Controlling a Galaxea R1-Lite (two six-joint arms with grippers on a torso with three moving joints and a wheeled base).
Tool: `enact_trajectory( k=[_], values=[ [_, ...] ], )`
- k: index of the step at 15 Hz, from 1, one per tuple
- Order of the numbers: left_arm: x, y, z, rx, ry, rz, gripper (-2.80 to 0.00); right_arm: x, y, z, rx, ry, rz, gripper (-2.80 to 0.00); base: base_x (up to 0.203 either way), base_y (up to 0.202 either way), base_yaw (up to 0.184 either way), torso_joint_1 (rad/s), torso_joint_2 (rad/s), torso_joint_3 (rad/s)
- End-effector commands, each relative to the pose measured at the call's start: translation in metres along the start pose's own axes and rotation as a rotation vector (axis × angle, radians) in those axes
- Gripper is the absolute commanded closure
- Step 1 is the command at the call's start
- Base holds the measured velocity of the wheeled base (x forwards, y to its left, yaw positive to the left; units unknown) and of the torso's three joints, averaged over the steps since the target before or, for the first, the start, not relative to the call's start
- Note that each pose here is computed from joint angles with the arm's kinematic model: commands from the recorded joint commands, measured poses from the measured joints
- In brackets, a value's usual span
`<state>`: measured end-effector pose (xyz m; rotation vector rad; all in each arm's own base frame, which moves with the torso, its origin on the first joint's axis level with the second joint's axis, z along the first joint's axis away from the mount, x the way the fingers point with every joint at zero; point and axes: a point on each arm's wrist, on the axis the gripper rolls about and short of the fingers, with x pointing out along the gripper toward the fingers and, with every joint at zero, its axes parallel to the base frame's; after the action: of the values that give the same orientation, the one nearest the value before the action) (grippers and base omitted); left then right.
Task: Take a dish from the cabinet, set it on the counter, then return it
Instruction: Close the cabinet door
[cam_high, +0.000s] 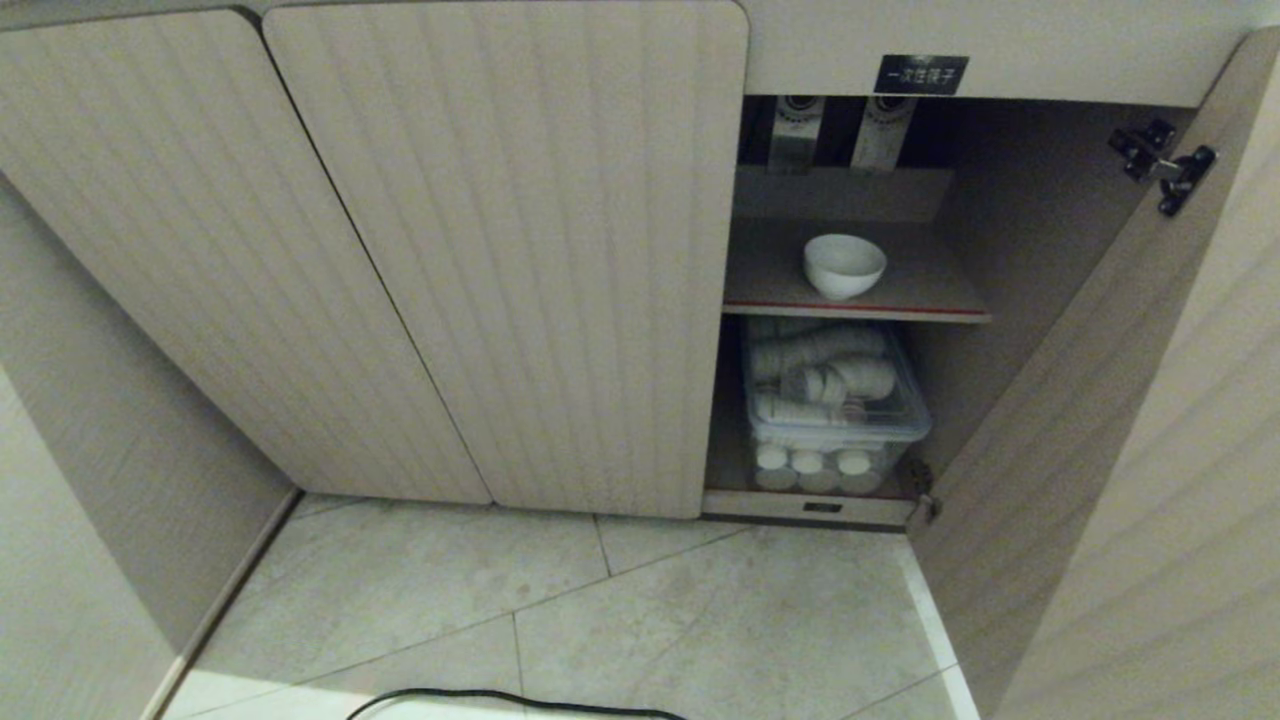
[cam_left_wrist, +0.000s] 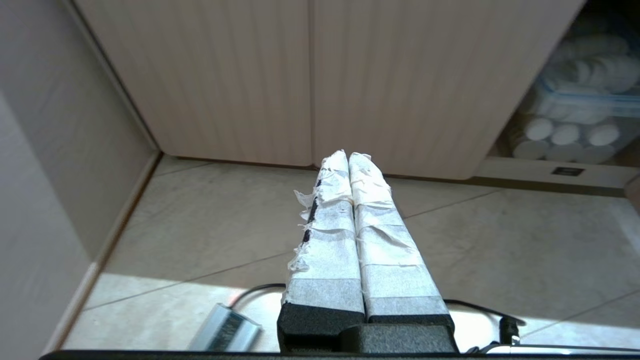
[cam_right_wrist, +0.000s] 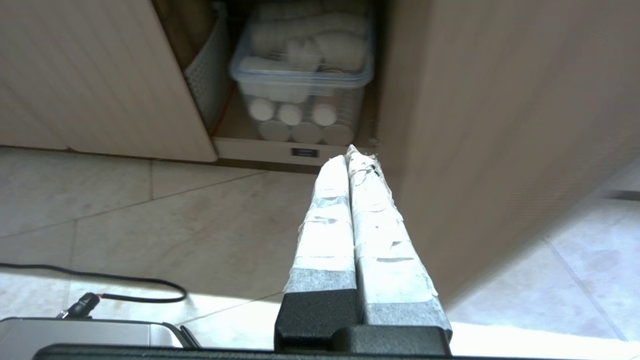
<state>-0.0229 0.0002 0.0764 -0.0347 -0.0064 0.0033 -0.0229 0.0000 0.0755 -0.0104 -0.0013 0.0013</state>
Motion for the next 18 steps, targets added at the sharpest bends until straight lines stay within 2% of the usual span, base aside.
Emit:
enact_trajectory(
  k=[1,3,13,18],
  values=[
    [-0.0001,0.0000,0.0001,-0.001,-0.001,0.001,0.00,0.0001,0.0000,0.0000,0.000,0.001,0.000,0.00,0.000,-0.170,0.006,0.002,0.00,0.005],
    [-0.0001,0.0000,0.0001,-0.001,-0.001,0.000,0.00,0.0001,0.0000,0.0000,0.000,0.001,0.000,0.00,0.000,-0.090,0.002,0.001,0.00,0.001],
    [0.0001,0.0000,-0.0003,-0.001,0.000,0.001,0.00,0.0001,0.0000,0.0000,0.000,0.001,0.000,0.00,0.000,0.000,0.000,0.000,0.00,0.000],
    [0.0001,0.0000,-0.0003,0.000,0.000,0.001,0.00,0.0001,0.0000,0.0000,-0.036,0.001,0.000,0.00,0.000,0.000,0.000,0.000,0.00,0.000]
  ],
)
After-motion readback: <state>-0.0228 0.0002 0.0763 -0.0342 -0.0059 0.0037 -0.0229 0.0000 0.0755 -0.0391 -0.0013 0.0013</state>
